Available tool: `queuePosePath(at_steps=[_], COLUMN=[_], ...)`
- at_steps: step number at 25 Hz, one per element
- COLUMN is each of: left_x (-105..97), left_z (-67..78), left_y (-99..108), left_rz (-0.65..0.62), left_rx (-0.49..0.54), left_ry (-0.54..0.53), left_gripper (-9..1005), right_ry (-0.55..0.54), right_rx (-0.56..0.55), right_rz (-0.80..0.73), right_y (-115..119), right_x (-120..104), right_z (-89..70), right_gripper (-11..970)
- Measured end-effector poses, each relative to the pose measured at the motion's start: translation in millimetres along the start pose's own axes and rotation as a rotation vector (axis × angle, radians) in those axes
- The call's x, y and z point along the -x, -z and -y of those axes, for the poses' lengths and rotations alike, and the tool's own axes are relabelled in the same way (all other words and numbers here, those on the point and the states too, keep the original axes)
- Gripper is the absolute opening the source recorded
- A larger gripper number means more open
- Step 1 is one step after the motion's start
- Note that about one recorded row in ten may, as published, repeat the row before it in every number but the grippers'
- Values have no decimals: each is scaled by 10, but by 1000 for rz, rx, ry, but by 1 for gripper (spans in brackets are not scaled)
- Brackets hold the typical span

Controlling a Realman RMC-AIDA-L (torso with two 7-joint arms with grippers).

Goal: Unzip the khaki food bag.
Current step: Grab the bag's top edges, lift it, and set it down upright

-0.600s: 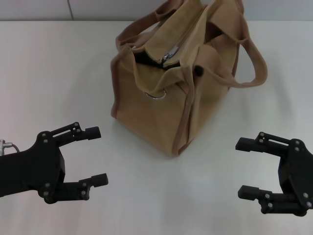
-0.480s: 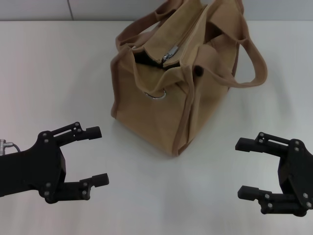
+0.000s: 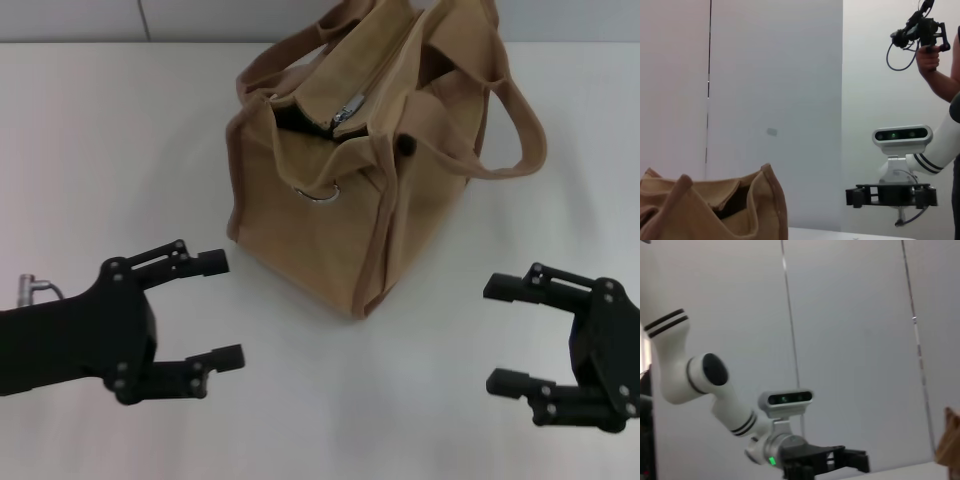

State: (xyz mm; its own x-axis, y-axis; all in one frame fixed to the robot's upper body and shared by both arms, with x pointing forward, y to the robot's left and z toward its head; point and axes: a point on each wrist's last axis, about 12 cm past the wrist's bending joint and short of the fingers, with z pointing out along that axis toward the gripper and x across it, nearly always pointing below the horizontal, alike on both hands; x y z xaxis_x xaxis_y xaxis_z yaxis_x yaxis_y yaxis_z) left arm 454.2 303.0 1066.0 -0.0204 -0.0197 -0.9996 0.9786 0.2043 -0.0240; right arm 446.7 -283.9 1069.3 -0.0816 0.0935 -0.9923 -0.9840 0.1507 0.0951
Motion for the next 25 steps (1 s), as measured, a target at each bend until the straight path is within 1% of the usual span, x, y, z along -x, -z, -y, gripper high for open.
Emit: queuePosePath(at_steps=[1, 2, 3, 4, 6, 7, 8, 11, 12, 13, 14, 15, 16, 17, 18, 20, 21, 22, 23, 25], left_x=[-7, -22, -22, -38, -96, -138, -138, -210, -238, -238, -251, -258, -268, -275, -283, -305, -305, -323, -323, -333], left_z=[-2, -7, -7, -14, -49, -67, -67, -105, -137, -137, -153, -158, -169, -177, -182, -205, -205, -230, -230, -253], left_y=[-23, -75, -75, -122, -354, -490, -490, -703, -790, -790, -828, -851, -898, -935, -970, -1042, -1042, -1078, -1078, -1093], left_rz=[1, 3, 3, 2, 14, 25, 25, 35, 39, 39, 45, 47, 51, 50, 47, 42, 42, 46, 46, 56], left_rx=[0, 2, 2, 7, 27, 47, 47, 86, 121, 121, 147, 155, 170, 175, 178, 202, 202, 244, 244, 284], left_ry=[1, 3, 3, 6, 19, 35, 35, 72, 90, 90, 103, 110, 124, 132, 141, 162, 162, 184, 184, 198], left_gripper=[863, 863, 863, 863, 863, 863, 863, 863, 863, 862, 862, 862, 862, 862, 862, 862, 862, 862, 862, 862], right_ry=[3, 8, 8, 11, 17, 16, 16, 5, -6, -6, -17, -23, -23, -29, -29, -34, -34, -36, -36, -37], right_rx=[-22, -71, -71, -102, -186, -286, -286, -451, -571, -571, -667, -722, -722, -792, -792, -833, -833, -836, -836, -837], right_rz=[5, 18, 18, 25, 46, 70, 70, 106, 139, 139, 170, 188, 188, 214, 214, 228, 228, 230, 230, 230], right_y=[12, 43, 43, 64, 114, 161, 161, 272, 357, 357, 427, 472, 472, 532, 532, 574, 574, 576, 576, 576], right_x=[-1, 0, 0, 1, 1, -18, -18, -68, -105, -105, -137, -156, -156, -178, -178, -193, -193, -197, -197, -199], right_z=[11, 33, 33, 49, 89, 135, 135, 173, 189, 189, 192, 187, 187, 180, 180, 164, 164, 159, 159, 158], right_gripper=[794, 794, 793, 793, 792, 792, 792, 792, 792, 792, 792, 792, 792, 792, 792, 793, 793, 793, 793, 793])
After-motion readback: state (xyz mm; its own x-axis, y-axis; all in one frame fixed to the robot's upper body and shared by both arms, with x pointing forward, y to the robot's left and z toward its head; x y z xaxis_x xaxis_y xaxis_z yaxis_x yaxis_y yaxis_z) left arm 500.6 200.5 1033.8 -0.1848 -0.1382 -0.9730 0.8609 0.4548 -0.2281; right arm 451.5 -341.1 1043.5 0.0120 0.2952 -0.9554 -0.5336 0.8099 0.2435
